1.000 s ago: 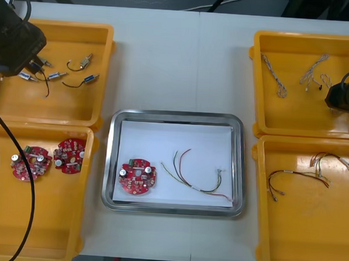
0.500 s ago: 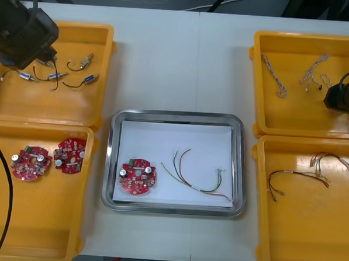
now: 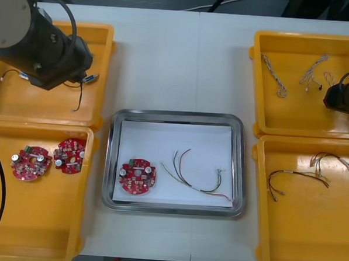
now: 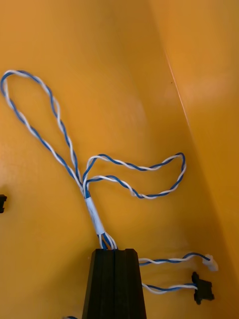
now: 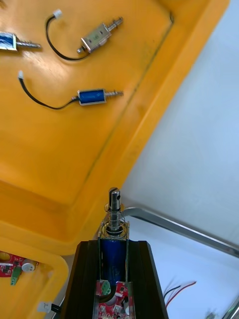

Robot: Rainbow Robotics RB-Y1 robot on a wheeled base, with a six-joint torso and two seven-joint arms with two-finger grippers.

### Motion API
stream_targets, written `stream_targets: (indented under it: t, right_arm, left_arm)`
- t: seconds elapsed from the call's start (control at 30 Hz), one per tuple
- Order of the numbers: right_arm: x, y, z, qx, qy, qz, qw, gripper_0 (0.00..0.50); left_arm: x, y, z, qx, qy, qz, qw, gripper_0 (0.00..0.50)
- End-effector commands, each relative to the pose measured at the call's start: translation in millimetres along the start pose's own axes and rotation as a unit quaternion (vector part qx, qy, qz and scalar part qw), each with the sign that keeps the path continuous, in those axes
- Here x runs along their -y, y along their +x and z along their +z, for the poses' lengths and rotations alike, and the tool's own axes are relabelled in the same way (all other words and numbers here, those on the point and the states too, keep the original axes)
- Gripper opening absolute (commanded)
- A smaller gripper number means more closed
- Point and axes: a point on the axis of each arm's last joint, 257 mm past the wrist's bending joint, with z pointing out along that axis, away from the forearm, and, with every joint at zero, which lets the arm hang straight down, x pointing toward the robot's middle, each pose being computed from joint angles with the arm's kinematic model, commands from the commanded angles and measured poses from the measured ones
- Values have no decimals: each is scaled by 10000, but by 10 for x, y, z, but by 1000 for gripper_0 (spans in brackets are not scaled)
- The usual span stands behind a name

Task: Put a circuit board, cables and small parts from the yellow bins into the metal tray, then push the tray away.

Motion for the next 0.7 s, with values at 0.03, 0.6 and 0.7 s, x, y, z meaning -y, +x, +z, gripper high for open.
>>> stream_targets:
  t: [0.03, 0.6, 0.7]
  right_arm:
    - [-119, -347, -164, 270, -99, -227, 9993, 0]
    - [-747, -321, -481, -386, -358, -276, 9982, 0]
    - [-903, -227, -489, -531, -440, -260, 9973, 0]
  left_arm:
    - [99, 233, 8, -73, -5, 898, 9959, 0]
    - [293, 1084, 329, -608, -132, 1939, 9791, 0]
    - [219, 1218, 421, -664, -292, 2119, 9746, 0]
